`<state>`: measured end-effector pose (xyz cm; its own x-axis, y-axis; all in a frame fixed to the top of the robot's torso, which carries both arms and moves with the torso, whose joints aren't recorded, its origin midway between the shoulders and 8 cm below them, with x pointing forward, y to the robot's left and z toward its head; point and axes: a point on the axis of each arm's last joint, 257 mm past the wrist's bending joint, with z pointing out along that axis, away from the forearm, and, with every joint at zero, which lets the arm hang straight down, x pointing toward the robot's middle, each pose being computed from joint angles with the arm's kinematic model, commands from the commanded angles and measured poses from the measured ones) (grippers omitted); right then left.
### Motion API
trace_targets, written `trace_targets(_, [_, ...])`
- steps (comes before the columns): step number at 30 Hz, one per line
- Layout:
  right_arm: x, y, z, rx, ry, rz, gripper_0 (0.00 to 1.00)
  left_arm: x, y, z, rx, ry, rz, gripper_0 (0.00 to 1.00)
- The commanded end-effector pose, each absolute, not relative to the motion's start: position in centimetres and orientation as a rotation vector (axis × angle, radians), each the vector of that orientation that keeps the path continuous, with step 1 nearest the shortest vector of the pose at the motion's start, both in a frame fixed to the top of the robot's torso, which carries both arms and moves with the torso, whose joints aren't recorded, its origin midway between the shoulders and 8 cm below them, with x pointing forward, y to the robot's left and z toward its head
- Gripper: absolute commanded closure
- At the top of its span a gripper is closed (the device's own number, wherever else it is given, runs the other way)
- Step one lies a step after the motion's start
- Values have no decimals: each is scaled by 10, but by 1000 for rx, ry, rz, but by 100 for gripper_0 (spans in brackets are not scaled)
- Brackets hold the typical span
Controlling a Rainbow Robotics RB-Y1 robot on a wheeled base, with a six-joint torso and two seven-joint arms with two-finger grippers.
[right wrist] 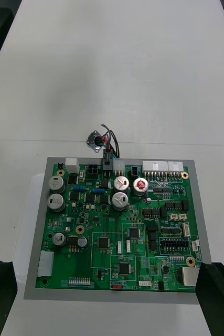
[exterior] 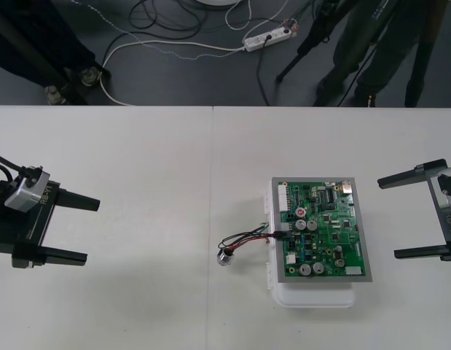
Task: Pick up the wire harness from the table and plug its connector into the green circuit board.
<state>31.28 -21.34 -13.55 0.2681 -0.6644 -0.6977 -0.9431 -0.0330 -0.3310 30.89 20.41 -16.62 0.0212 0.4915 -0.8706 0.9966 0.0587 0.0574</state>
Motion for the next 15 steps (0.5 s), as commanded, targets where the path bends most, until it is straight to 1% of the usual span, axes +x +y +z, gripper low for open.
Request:
trace_targets(1, [312, -219, -130, -1763, 1500, 432, 0, 293, 204, -166, 1552, 1577, -878, 13])
trace_targets(15, [312, -219, -130, -1763, 1500, 432, 0, 293, 204, -166, 1552, 1577, -878, 12])
